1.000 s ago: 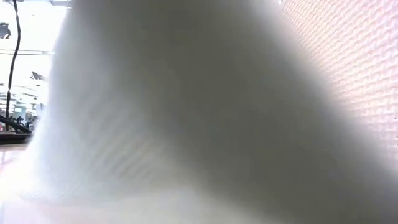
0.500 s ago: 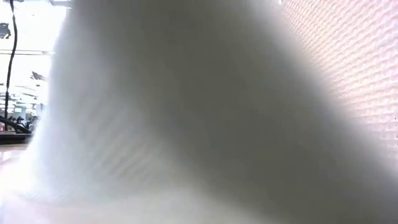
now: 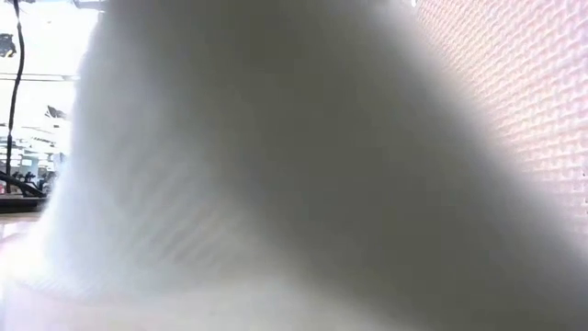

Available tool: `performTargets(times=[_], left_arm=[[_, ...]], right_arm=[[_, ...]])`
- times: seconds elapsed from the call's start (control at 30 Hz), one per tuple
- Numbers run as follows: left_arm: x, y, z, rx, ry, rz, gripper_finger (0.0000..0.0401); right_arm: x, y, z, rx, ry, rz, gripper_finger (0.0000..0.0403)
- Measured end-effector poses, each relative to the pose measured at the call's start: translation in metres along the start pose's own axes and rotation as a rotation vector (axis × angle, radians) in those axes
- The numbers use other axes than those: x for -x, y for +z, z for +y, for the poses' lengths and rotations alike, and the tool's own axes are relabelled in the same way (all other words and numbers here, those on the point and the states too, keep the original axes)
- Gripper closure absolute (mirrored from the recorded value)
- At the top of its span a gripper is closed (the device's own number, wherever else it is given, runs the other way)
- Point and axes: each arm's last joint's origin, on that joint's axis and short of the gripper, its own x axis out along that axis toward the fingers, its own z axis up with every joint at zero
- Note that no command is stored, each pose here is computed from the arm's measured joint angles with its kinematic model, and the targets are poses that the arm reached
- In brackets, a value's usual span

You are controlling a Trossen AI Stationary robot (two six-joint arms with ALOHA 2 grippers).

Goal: Sort clothes
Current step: Put the dark blue circle dotted polo shirt into the top white laundry bin

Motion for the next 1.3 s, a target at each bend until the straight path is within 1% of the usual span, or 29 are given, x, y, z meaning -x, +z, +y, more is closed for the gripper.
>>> performTargets(times=[0.1, 0.17, 0.27, 0.33, 0.43, 0.6, 0.67, 0.77, 0.9, 1.13, 1.3], left_arm=[[0.0, 0.0, -0.001, 0.002, -0.011, 0.003, 0.022], [0.001, 0.0, -0.001, -0.006, -0.025, 0.007, 0.022], [0.001, -0.001, -0.001, -0.029, -0.028, 0.008, 0.022], [0.001, 0.0, -0.001, -0.049, -0.028, 0.006, 0.022], [0.001, 0.0, -0.001, -0.083, -0.027, 0.004, 0.022], [-0.001, 0.0, 0.0, -0.123, -0.021, 0.004, 0.022], [-0.001, 0.0, 0.0, -0.137, -0.018, 0.004, 0.022], [-0.001, 0.0, 0.0, -0.156, -0.017, 0.004, 0.022], [-0.001, 0.0, 0.0, -0.155, -0.016, 0.006, 0.022], [-0.003, -0.001, 0.002, -0.13, -0.005, 0.017, 0.022], [-0.002, -0.004, 0.003, -0.129, -0.008, 0.041, 0.022]], right_arm=[[-0.033, -0.011, -0.023, -0.107, -0.046, 0.073, 0.0227], [-0.047, -0.017, -0.034, -0.203, -0.063, 0.118, 0.0227], [-0.059, -0.024, -0.042, -0.356, -0.075, 0.157, 0.0227], [-0.071, -0.027, -0.046, -0.405, -0.083, 0.158, 0.0227], [-0.092, -0.032, -0.051, -0.42, -0.08, 0.144, 0.0227], [-0.117, -0.035, -0.054, -0.418, -0.061, 0.067, 0.0227], [-0.119, -0.036, -0.05, -0.408, -0.073, 0.059, 0.0227], [-0.119, -0.033, -0.043, -0.396, -0.059, 0.024, 0.0227], [-0.122, -0.026, -0.034, -0.386, -0.016, -0.07, 0.0227], [-0.122, -0.018, -0.023, -0.37, 0.035, -0.167, 0.0227], [-0.121, -0.017, -0.02, -0.367, 0.043, -0.178, 0.0227]])
